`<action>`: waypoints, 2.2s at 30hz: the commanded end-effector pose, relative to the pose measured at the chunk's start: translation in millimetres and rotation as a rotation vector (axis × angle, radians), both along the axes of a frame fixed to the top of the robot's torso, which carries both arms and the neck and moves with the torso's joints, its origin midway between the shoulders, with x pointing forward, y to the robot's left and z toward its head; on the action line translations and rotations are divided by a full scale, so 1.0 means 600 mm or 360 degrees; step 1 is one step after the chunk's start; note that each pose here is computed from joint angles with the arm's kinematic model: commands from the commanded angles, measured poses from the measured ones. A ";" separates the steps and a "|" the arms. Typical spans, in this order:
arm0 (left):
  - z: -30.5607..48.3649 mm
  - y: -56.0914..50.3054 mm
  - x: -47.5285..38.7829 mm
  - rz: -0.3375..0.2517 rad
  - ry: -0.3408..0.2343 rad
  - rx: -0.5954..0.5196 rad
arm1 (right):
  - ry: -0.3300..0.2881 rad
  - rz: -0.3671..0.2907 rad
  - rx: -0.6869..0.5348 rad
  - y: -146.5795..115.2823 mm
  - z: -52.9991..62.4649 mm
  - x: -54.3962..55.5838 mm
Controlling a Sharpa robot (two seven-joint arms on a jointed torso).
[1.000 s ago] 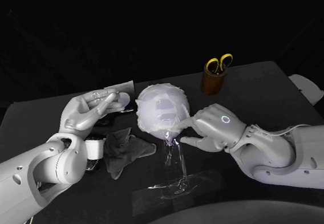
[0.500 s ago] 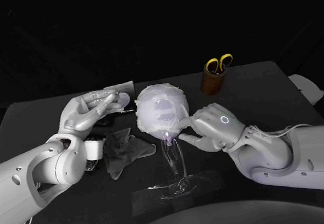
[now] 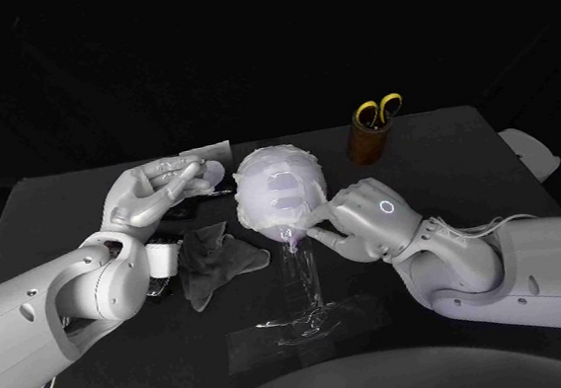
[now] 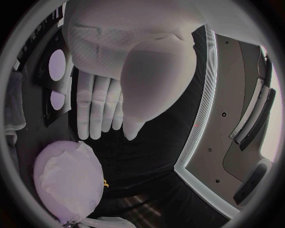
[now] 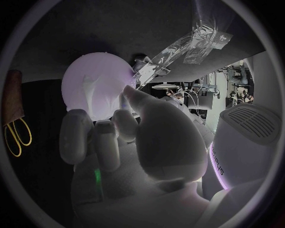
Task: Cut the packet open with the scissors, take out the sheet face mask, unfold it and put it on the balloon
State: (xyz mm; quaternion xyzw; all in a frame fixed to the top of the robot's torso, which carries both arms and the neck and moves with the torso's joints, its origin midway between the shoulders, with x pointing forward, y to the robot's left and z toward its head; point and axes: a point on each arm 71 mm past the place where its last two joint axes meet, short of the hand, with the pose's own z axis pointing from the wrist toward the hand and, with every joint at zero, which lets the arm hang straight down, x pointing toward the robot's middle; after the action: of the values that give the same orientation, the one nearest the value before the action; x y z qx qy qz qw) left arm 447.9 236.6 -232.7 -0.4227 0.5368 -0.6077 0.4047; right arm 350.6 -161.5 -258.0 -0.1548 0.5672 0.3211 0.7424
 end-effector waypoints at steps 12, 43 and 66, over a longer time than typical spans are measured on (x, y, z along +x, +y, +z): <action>0.002 -0.005 -0.001 -0.0019 -0.0007 -0.0007 | 0.0010 0.0009 -0.0065 0.004 -0.004 0.001; -0.001 -0.006 0.000 -0.0028 0.0005 -0.0008 | 0.0076 0.0012 -0.0074 -0.023 0.010 -0.022; -0.003 -0.007 -0.001 -0.0032 0.0012 -0.0008 | 0.0827 -0.0468 0.0531 -0.063 -0.011 -0.007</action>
State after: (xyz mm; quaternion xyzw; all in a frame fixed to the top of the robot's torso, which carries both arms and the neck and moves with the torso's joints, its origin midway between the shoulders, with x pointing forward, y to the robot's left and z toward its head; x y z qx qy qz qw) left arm 447.7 234.9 -235.6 -0.4253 0.5413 -0.6047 0.4006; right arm 344.1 -194.1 -257.6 0.0349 0.6667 0.3253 0.6697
